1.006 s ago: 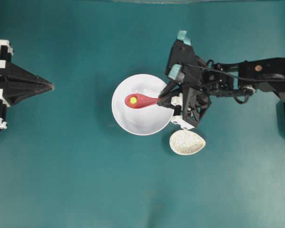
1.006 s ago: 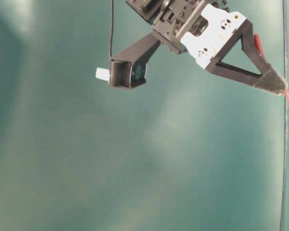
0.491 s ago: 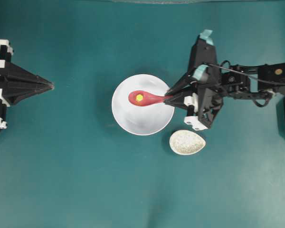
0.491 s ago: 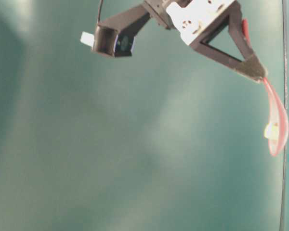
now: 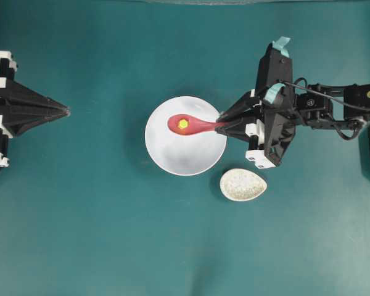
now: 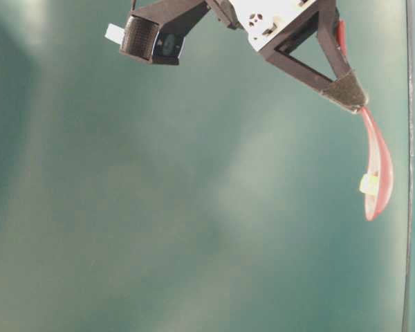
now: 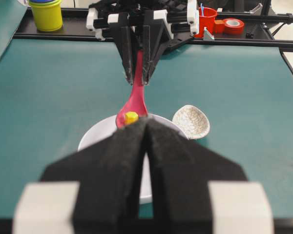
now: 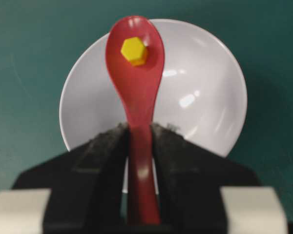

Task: Scoop the yellow hexagonal prism block from the bowl with a spoon using the right arm.

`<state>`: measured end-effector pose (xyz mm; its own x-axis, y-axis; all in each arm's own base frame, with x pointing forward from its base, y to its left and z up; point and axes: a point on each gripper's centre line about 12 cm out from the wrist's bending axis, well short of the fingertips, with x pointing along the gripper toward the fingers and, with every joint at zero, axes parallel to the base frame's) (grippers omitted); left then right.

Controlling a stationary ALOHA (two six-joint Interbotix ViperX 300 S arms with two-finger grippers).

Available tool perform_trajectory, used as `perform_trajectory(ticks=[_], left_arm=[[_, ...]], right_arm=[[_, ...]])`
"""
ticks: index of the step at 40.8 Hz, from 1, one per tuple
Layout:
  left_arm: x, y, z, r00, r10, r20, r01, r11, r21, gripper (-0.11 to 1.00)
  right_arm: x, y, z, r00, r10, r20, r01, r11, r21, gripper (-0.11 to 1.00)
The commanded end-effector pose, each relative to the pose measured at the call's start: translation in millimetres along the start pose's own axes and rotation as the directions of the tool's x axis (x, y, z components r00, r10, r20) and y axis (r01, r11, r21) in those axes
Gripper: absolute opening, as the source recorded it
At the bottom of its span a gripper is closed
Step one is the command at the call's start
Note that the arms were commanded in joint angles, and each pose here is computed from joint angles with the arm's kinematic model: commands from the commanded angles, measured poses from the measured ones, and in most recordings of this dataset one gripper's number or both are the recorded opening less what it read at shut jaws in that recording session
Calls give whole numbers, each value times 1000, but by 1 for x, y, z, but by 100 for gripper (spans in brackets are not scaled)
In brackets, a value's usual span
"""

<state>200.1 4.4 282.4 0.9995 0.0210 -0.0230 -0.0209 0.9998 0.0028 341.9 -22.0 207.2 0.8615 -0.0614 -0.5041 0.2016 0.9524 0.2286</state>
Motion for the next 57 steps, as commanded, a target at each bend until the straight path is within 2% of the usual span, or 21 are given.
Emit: perform_trajectory(ticks=[1,57], left_arm=[[2,1,7,1000,3,18,-3,1000,0,0],[2,1,2,1000,3,-20,-3,1000,-11,0]], right_arm=[[-5,4,10,999,12,38,-12,1000,-9,22],[-5,4,12,998,15,58,-14,1000,-8,22]])
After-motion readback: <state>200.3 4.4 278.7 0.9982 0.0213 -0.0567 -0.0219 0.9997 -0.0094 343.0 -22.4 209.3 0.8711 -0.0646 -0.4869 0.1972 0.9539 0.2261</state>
